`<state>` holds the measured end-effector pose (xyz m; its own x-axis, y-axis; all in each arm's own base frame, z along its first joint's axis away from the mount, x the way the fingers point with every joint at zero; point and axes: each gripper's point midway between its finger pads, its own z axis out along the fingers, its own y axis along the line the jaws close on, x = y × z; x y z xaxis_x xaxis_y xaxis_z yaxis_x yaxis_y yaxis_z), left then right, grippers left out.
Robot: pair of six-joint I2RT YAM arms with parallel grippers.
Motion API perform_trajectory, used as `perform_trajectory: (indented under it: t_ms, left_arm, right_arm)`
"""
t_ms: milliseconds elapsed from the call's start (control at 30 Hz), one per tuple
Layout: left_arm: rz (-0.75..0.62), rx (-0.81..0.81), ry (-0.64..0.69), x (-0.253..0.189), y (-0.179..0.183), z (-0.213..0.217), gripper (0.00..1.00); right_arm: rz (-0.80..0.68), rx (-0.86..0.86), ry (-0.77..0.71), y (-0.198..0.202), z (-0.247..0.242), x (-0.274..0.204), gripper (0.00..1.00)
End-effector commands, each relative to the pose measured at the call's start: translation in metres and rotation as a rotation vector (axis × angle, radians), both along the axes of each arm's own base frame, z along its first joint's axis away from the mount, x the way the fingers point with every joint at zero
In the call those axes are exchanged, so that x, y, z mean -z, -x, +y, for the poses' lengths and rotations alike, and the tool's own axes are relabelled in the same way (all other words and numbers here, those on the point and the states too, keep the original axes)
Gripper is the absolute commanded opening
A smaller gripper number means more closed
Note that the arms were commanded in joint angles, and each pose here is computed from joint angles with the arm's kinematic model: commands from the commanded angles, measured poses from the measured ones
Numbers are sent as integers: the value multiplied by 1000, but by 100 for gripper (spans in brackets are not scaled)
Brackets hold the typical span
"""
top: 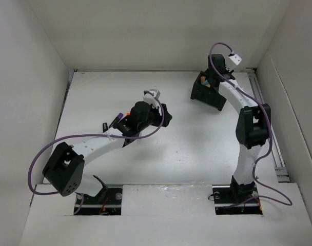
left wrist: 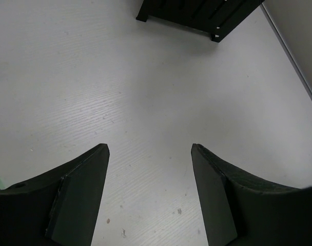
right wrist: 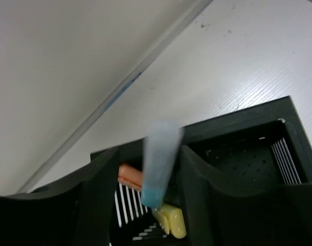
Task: Sort the stationery into containers
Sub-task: Place the stationery in the storage box, then pick up the stationery from the center of the board.
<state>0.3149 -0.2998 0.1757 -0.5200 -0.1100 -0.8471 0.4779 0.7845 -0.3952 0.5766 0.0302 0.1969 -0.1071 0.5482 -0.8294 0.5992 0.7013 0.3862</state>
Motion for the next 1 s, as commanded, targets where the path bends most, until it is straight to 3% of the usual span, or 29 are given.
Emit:
perform_trajectory:
  t_ms: [0, 167, 367, 467, 500, 567, 633, 833, 933, 967]
  left_arm:
    - [-28, -53, 8, -8, -8, 5, 62]
    - [-16, -73, -14, -3, -8, 9, 60]
    - [-15, -146, -41, 1, -17, 19, 57]
    - [-5, -215, -93, 7, -24, 31, 51]
    - [-6, -242, -94, 5, -26, 34, 49]
    - [-16, -315, -130, 7, -32, 48, 44]
    - [7, -364, -120, 10, -37, 58, 37]
    - [105, -466, -126, 35, -44, 96, 39]
    - [168, -509, -192, 64, -30, 113, 39]
    - [188, -515, -202, 71, -25, 116, 39]
  right_arm:
    - [-84, -9, -5, 9, 14, -41, 58]
    - [-202, -58, -101, 37, 30, -92, 64]
    - [-286, -137, -232, 92, 45, -108, 66]
    - [-267, -243, -333, 119, 67, -78, 39]
    - [-300, -267, -362, 131, 69, -87, 15]
    - [-283, -328, -395, 150, 86, -76, 0]
    - [-263, -374, -409, 170, 94, -62, 0]
    - [-206, -568, -461, 213, 126, -49, 3]
    - [-145, -662, -466, 227, 139, -49, 17]
    - [-134, -691, -447, 229, 141, -52, 26]
